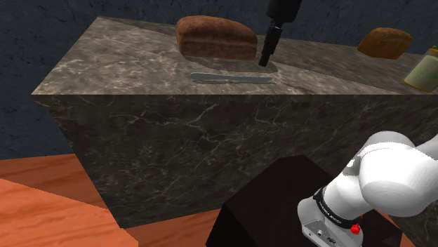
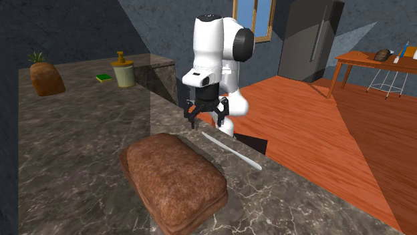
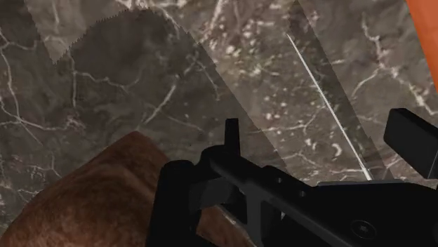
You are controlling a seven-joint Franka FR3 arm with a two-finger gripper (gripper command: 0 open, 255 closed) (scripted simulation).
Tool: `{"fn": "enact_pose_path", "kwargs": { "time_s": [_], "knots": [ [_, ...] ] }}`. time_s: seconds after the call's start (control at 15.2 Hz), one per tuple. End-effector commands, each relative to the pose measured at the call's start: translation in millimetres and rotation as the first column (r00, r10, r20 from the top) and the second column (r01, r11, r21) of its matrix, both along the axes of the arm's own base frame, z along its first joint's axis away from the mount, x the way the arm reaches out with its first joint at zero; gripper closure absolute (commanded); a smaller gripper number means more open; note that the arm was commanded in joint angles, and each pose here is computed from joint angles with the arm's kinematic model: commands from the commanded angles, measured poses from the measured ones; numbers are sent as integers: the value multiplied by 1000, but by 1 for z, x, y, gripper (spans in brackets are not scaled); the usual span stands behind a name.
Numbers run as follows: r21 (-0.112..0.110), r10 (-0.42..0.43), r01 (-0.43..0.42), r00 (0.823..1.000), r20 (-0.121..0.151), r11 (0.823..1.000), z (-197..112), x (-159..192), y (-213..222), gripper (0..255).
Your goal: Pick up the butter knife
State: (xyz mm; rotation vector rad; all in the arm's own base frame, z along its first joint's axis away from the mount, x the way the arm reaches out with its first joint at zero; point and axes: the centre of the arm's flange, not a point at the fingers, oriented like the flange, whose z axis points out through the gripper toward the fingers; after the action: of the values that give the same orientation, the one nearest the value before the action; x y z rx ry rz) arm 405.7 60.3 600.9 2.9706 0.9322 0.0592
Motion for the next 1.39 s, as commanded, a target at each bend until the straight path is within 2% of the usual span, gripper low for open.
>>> {"fn": "enact_pose_path", "kwargs": {
  "time_s": [0.0, 0.2, 0.46, 1.06, 1.12, 1.32],
  "knots": [
    [10, 125, -125, 992, -2, 992, 0, 13, 24, 0],
    [24, 299, -299, 954, -3, 954, 1, 27, 58, 0],
    [42, 503, -502, 864, 0, 864, 3, 35, 104, 0],
    [42, 503, -502, 864, 0, 864, -37, 35, 104, 0],
    [42, 503, -502, 864, 0, 864, -37, 34, 104, 255],
    [42, 503, -502, 864, 0, 864, -37, 34, 104, 255]
  ]
}}
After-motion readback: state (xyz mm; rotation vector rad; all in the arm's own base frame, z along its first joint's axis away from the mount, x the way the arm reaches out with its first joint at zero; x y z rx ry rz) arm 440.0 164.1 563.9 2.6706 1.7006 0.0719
